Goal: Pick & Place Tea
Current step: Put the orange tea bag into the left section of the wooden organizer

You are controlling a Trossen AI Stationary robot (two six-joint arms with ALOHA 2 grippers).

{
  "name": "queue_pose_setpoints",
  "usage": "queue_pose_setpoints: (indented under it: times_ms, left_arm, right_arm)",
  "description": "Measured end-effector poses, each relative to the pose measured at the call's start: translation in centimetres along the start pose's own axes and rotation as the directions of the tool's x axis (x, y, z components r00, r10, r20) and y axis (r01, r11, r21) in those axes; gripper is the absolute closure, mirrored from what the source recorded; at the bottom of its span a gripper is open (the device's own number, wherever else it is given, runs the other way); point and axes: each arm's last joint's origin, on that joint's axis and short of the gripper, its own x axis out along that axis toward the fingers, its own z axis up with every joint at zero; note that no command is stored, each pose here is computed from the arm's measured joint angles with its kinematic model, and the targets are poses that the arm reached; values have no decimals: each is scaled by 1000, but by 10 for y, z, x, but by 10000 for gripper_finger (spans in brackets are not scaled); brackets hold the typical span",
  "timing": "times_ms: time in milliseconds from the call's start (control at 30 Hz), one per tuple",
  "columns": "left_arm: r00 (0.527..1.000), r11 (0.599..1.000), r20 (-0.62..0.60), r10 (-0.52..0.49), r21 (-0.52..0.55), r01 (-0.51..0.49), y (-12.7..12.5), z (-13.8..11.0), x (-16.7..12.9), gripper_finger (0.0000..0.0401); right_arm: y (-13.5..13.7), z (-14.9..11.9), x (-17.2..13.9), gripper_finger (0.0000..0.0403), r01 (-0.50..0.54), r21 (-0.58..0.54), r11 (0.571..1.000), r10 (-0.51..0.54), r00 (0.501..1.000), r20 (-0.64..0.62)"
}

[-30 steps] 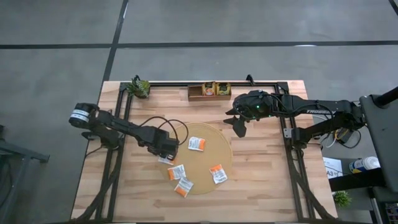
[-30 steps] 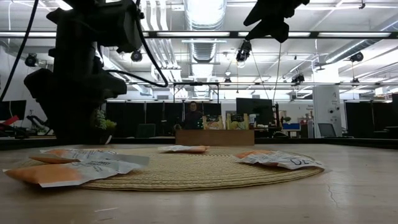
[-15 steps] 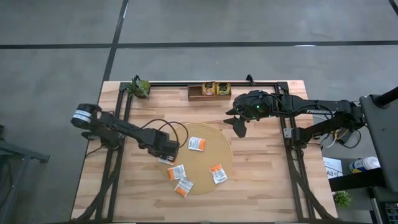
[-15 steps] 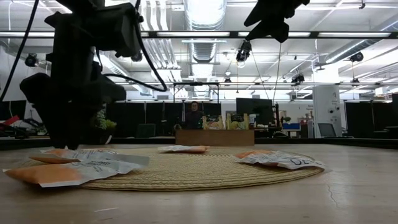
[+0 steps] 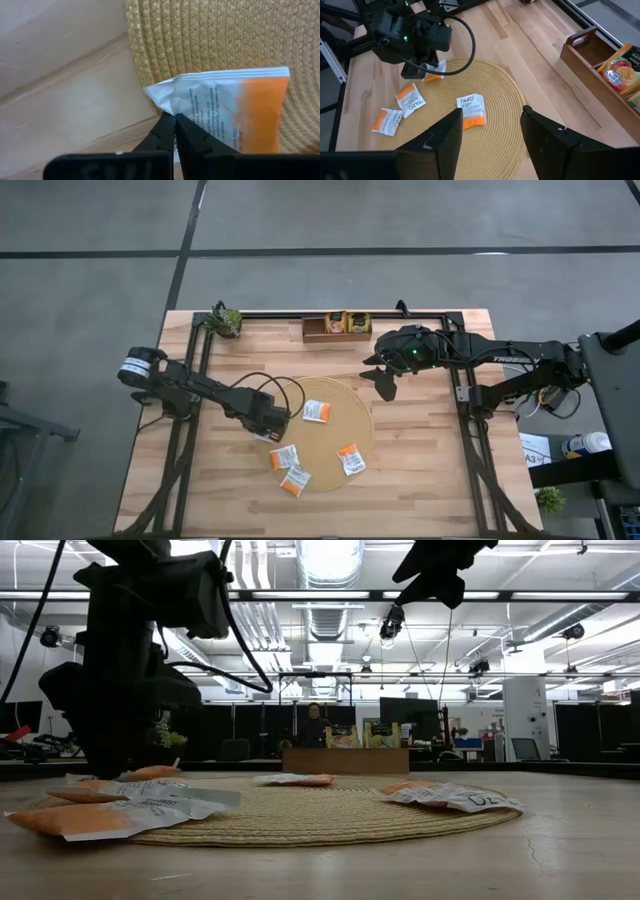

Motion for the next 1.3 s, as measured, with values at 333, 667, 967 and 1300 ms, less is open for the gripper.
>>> queue_pose_setpoints:
  times_ms: [333,667,967,1300]
  left_arm:
    - [995,998,83,-62,15,61,1,3,-36,401]
    - [953,973,277,-125,221,63,1,32,-82,401]
    - [936,954,338,-103,299,-3,20,88,-98,401]
    - [889,907,444,-116,412,-87,46,142,-122,401]
  right_arm:
    - [0,0,0,207,0,0,1000,0,1000,1]
    - [0,1,0,207,-3,9,1000,3,1000,7]
    - [0,1,0,207,-3,11,1000,3,1000,7]
    - [0,1,0,207,-3,11,1000,3,1000,8]
